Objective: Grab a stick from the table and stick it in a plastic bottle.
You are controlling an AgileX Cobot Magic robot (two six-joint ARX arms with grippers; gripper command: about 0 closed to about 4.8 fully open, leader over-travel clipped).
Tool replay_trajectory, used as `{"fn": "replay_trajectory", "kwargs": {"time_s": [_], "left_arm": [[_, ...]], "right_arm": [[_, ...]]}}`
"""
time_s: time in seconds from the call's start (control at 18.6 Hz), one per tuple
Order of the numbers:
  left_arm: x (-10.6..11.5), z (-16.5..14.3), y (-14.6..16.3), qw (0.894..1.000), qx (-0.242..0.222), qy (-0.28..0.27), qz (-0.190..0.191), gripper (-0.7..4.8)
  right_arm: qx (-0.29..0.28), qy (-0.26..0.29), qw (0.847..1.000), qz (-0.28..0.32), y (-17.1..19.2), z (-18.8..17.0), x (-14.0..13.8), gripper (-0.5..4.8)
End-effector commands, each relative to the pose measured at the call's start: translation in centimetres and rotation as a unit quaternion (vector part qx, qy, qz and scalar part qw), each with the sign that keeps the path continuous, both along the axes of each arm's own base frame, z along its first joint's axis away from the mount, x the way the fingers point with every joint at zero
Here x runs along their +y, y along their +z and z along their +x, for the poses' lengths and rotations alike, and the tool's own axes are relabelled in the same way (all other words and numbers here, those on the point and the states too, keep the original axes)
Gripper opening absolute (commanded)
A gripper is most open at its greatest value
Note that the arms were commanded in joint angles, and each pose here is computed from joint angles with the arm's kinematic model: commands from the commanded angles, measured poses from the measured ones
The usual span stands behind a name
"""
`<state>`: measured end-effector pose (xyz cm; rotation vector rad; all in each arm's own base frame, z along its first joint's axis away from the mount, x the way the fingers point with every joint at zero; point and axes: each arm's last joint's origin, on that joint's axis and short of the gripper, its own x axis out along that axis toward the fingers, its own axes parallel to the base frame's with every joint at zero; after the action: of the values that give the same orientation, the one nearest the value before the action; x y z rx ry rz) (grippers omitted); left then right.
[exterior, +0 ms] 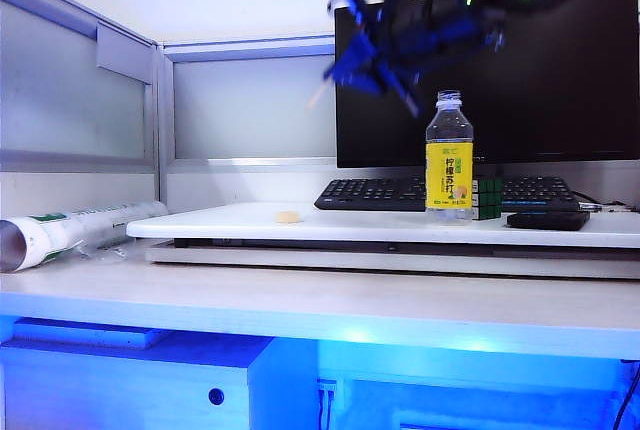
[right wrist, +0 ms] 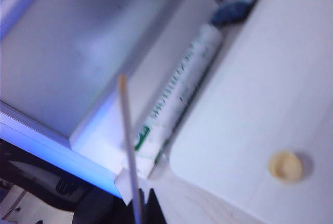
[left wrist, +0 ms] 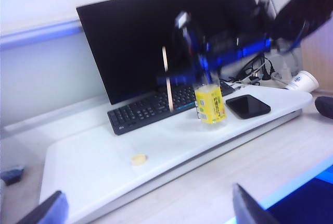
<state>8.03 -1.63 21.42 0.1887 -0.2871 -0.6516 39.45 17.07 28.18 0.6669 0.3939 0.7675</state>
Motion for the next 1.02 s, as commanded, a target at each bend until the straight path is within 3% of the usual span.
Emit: {"fn": "replay_trajectory", "kwargs": {"time_s": [0.05, 0.32, 0.59, 1.02], "left_arm": [[0.0, 0.0, -0.1, 1.000, 0.013, -0.003, -0.002, 4.24], [0.0, 0.1, -0.4, 0.999, 0.036, 0.000, -0.012, 4.24], [0.0, 0.1, -0.5, 0.999, 0.050, -0.002, -0.020, 4.24], [0.0, 0.2, -0.9, 0.997, 0.070, -0.002, -0.022, 4.23]], "right_arm": [[-0.076, -0.020, 0.997, -0.016, 3.1, -1.1, -0.5, -0.06], [-0.151, -0.049, 0.986, -0.048, 6.1, -2.7, -1.3, -0.06], [-0.197, -0.075, 0.967, -0.144, 9.0, -3.3, -2.4, -0.06], [-0.243, -0.150, 0.915, -0.285, 12.1, -2.5, -5.4, -0.06]]}}
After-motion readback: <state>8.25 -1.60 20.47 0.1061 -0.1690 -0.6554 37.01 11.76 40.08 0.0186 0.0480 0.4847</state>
